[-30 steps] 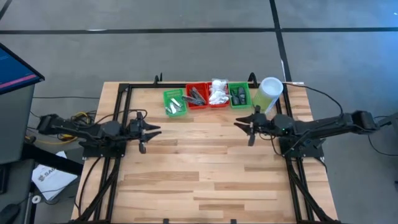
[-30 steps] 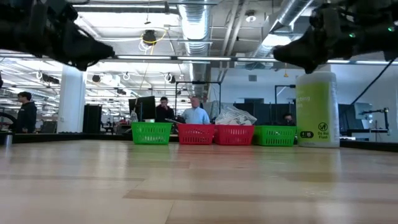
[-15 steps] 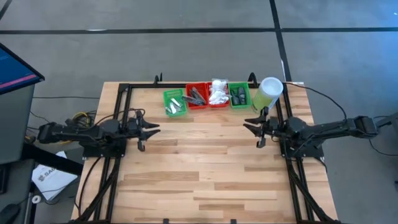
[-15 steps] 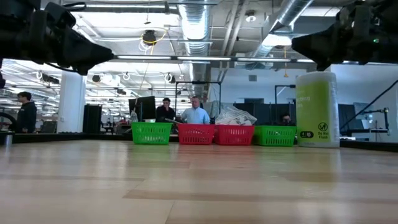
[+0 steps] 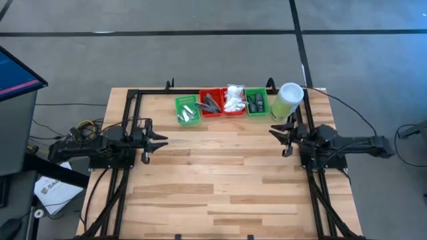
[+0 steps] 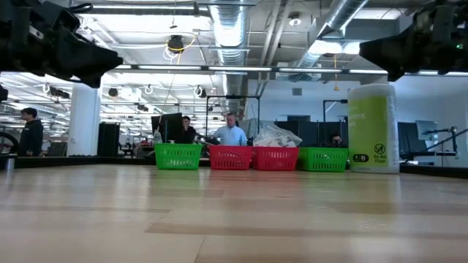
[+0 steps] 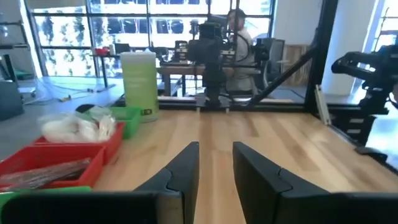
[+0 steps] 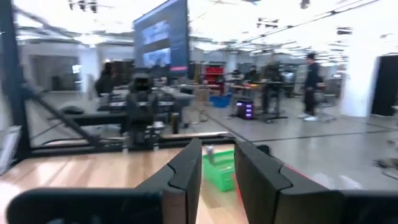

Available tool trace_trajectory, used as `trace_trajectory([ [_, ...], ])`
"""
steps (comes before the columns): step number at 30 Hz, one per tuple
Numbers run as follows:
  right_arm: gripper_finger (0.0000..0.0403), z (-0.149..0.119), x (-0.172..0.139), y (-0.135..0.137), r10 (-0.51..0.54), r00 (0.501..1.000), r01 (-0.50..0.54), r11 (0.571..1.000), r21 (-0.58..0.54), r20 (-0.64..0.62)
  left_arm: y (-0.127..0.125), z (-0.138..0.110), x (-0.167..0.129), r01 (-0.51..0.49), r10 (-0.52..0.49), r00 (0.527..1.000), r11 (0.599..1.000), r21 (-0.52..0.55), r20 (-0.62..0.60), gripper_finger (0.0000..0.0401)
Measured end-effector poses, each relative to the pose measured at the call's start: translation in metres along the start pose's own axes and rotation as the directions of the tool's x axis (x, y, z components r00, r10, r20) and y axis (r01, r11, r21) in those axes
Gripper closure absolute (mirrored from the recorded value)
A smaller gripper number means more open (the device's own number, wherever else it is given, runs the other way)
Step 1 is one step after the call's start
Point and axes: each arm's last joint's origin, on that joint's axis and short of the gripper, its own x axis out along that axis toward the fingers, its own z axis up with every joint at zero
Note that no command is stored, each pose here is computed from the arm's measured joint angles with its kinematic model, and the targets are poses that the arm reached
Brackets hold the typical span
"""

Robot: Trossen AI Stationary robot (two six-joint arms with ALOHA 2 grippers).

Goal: Pick & Place Travel size toiletries
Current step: Return to Home Position

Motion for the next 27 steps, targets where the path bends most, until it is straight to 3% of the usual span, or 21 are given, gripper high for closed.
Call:
trace_trajectory([
  [7,0.0316,-0.002,-0.005,-0.005,-0.14,0.99,0.14,0.99,-0.003,-0.026,0.001,-0.003,0.002,-0.024,0.024,0.999,1.0,0.019,-0.026,0.0311],
  [15,0.0316,-0.008,-0.003,-0.004,-0.139,0.986,0.146,0.985,0.086,-0.091,0.001,-0.009,0.006,-0.017,0.019,0.995,1.0,0.025,-0.1,0.0311],
  [27,0.0316,-0.009,-0.003,-0.004,-0.135,0.986,0.144,0.986,0.087,-0.093,0.001,-0.017,0.011,-0.016,0.021,0.981,1.0,0.025,-0.194,0.0311],
])
